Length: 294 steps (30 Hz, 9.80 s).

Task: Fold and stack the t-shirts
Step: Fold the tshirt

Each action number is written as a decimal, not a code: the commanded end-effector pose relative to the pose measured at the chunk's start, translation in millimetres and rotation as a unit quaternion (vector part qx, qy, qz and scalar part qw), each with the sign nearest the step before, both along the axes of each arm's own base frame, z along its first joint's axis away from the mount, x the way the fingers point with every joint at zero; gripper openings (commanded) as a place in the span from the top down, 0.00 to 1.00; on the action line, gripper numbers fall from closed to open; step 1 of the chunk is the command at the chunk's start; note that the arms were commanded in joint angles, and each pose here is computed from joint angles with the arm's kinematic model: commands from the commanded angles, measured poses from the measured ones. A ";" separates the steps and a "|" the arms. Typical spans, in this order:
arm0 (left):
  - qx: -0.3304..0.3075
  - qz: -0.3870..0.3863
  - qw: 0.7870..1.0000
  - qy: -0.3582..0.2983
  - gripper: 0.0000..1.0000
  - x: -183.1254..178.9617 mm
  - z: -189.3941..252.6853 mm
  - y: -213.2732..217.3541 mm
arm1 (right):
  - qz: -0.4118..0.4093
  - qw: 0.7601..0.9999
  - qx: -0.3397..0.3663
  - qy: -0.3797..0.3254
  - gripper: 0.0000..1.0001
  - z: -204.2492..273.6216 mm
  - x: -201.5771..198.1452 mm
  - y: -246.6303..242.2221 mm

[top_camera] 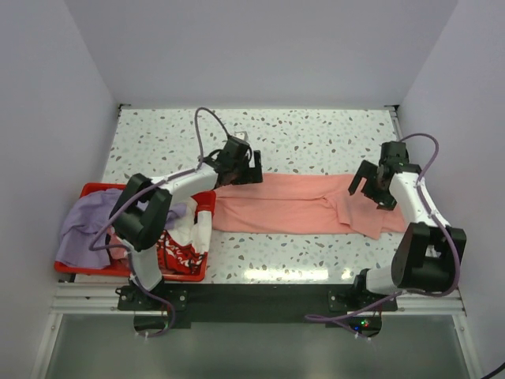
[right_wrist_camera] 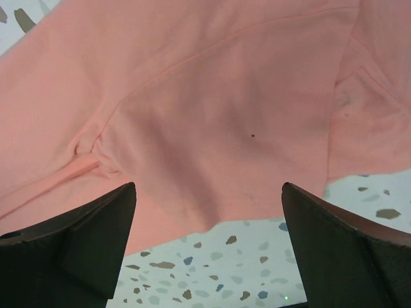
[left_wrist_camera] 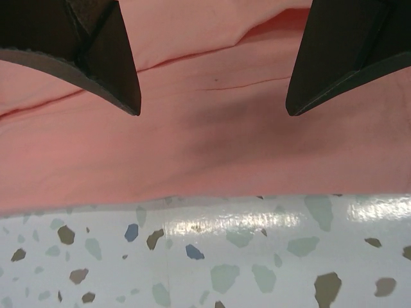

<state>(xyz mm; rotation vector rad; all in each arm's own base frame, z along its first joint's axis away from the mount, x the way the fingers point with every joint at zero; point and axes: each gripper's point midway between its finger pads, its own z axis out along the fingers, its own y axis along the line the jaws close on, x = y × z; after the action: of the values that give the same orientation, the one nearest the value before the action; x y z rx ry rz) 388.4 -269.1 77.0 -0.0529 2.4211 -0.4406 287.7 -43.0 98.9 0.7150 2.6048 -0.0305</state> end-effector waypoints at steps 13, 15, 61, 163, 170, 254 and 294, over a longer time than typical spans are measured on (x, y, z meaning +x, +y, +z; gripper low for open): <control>-0.025 -0.064 0.995 0.079 0.00 -39.9 -46.3 -41.2 | 0.012 0.997 0.061 0.041 0.01 -81.4 85.8 4.3; -0.032 -0.067 0.993 0.092 0.00 -51.5 -49.6 -44.6 | 0.016 0.997 0.065 0.049 0.01 -90.6 104.1 2.3; -0.077 -0.170 0.972 0.145 0.00 -198.3 -52.7 -164.6 | 0.320 0.937 0.135 -0.018 0.01 -113.1 262.0 251.4; -0.006 -0.109 0.981 0.159 1.00 -315.3 -37.2 -10.5 | 0.297 0.935 0.126 0.146 0.44 -65.5 -227.7 180.0; -0.006 -0.109 0.981 0.160 1.00 -315.8 -37.7 -11.6 | 0.293 0.935 0.124 0.154 0.60 -83.1 -230.9 177.4; -0.030 -0.144 0.988 -0.039 0.47 65.4 21.8 -62.6 | 0.183 0.979 0.041 -0.081 0.73 0.9 134.0 169.5; -0.061 -0.053 0.997 -0.011 0.00 -100.9 40.9 43.6 | 0.292 0.946 0.099 -0.102 0.01 -30.1 170.3 313.3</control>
<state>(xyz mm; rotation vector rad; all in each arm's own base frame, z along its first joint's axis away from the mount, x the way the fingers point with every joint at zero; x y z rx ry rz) 284.4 -225.1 109.9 0.0478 2.4106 -0.6318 433.8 273.7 48.9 -0.0659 2.6025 0.5225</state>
